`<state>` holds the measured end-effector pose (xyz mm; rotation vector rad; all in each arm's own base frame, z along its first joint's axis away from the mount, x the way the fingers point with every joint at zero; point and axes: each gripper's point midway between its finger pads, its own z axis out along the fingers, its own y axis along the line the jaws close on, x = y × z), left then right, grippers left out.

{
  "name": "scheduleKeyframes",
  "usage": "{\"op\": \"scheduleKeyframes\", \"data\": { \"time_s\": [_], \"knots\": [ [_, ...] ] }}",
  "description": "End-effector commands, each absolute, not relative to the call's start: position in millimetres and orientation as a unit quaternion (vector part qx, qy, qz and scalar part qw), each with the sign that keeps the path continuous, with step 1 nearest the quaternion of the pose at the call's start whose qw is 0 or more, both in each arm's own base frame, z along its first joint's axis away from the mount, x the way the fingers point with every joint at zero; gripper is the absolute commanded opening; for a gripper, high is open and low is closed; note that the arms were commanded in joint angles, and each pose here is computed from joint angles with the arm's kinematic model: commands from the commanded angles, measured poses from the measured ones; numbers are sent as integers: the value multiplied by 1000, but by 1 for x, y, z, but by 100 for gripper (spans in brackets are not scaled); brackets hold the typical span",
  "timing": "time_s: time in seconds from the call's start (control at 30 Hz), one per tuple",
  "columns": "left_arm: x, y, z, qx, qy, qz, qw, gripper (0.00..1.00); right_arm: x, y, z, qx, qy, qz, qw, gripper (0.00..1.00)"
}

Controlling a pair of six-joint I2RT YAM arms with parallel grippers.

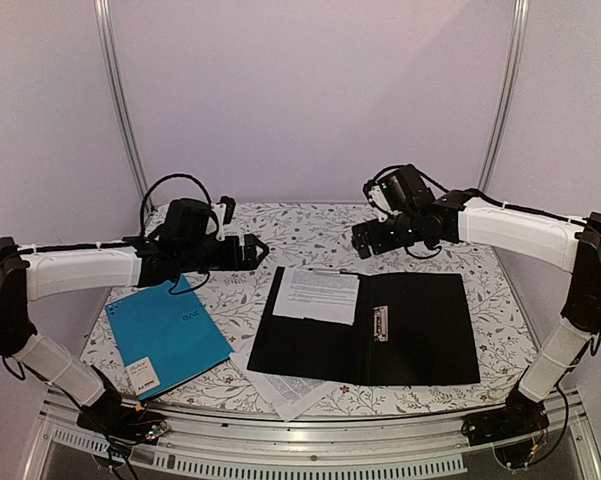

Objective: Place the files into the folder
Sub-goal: Clamp the file onto the spring clip on the folder.

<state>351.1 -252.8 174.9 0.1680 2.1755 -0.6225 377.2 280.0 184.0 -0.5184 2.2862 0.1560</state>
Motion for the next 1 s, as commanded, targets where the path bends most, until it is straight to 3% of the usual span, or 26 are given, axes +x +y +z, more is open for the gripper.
{"op": "scheduleKeyframes", "data": {
  "time_s": [0.0,0.47,0.97],
  "knots": [
    [346,-302,168,136,841,-321,415,99,394,281,177,-149,910,124,367,99],
    [340,-405,107,175,836,-433,288,98,432,297,130,-96,924,171,329,99],
    [326,-408,69,159,851,-447,226,98,440,316,102,-48,931,226,281,97]
  ]
}}
